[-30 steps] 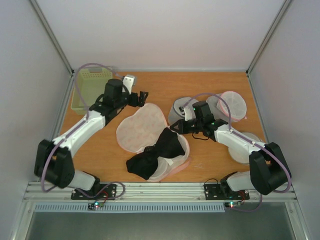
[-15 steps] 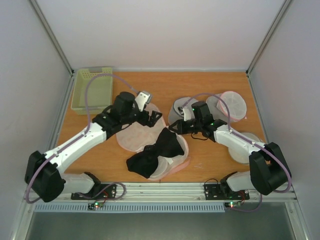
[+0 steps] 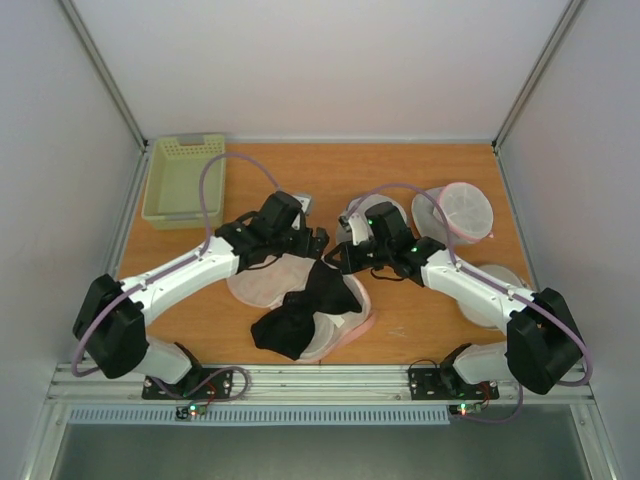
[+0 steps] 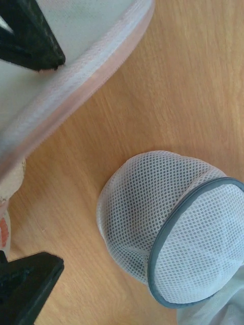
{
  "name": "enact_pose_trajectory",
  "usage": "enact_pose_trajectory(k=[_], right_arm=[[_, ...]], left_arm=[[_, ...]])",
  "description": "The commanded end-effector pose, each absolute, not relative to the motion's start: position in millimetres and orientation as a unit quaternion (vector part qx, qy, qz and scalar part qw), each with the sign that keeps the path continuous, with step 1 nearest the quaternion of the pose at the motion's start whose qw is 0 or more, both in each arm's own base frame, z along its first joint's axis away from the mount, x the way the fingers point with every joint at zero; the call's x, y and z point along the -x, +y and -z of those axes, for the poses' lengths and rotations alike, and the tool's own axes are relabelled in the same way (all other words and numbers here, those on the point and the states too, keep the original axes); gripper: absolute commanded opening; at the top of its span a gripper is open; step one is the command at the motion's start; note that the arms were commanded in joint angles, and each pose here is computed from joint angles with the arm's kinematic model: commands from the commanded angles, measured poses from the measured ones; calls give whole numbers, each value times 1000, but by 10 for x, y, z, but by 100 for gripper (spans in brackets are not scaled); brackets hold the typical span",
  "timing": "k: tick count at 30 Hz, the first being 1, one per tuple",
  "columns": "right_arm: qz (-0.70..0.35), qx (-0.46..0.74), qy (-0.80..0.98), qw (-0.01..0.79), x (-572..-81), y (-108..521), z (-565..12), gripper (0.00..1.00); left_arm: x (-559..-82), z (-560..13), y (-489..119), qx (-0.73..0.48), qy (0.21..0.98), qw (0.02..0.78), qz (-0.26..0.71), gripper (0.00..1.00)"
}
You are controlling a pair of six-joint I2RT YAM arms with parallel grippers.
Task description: Unzip the laundry bag and remove the bra
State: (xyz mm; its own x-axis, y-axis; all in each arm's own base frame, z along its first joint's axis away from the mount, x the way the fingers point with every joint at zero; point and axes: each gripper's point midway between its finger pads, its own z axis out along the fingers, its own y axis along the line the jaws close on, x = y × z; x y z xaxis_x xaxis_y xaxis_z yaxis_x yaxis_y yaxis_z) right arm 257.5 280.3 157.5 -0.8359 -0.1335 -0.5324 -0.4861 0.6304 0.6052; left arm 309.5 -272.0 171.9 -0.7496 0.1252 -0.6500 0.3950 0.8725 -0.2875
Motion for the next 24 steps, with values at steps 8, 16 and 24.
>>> enact_pose_trajectory(k=[8, 16, 24], right_arm=[[-399, 200, 858, 256, -2616, 2884, -1831, 1], [-422, 255, 845, 209, -2456, 2997, -1804, 1], [-487, 281, 813, 150, -2154, 3090, -1740, 1]], left_arm=[[-3029, -1683, -2660, -105, 915, 325, 215, 31], [-3060, -2130, -2867, -176, 857, 401, 272, 1], [-2740, -2578, -3173, -342, 740, 465, 345, 1]])
